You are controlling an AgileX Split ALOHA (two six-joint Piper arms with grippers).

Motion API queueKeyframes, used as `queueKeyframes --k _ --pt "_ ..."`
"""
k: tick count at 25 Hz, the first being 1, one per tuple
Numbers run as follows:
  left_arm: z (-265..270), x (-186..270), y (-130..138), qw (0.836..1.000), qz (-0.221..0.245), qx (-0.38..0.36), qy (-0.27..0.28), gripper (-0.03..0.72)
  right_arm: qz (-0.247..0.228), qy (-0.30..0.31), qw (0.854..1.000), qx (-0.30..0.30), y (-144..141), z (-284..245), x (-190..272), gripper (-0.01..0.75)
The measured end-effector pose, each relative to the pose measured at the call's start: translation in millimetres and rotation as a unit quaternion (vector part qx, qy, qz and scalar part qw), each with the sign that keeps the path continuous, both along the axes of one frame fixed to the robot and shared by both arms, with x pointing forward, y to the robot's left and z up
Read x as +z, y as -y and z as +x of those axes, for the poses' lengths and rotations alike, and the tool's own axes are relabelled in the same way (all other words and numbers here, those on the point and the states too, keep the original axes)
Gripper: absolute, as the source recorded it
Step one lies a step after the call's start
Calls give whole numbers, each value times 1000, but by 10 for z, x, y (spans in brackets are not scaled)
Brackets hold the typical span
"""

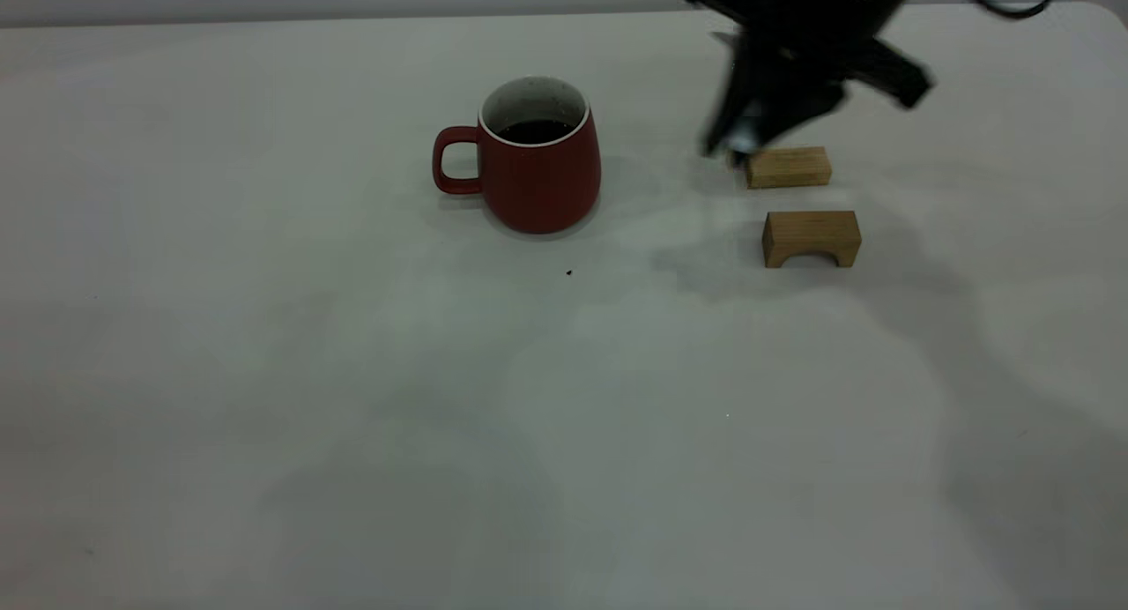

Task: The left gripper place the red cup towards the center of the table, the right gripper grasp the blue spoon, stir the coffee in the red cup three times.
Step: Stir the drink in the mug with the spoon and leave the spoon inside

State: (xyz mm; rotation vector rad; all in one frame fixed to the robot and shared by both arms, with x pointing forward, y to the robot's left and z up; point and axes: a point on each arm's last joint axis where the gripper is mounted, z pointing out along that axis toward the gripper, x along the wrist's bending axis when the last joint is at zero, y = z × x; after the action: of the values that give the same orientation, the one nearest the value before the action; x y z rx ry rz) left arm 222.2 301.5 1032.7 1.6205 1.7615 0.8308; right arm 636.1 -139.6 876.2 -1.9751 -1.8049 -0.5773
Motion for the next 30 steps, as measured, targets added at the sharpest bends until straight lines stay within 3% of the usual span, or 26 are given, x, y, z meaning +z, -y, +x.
queueKeyframes --k 5,9,23,30 --pt "0 0 0 1000 0 0 0 555 144 -16 988 -56 -202 50 134 133" --pt "0 0 0 1000 0 0 0 555 207 -8 974 -87 -333 88 208 133" --pt "0 0 0 1000 0 0 0 555 270 -6 954 -132 -411 150 281 133" --pt "0 0 0 1000 0 0 0 555 325 -69 922 -199 -542 151 341 133"
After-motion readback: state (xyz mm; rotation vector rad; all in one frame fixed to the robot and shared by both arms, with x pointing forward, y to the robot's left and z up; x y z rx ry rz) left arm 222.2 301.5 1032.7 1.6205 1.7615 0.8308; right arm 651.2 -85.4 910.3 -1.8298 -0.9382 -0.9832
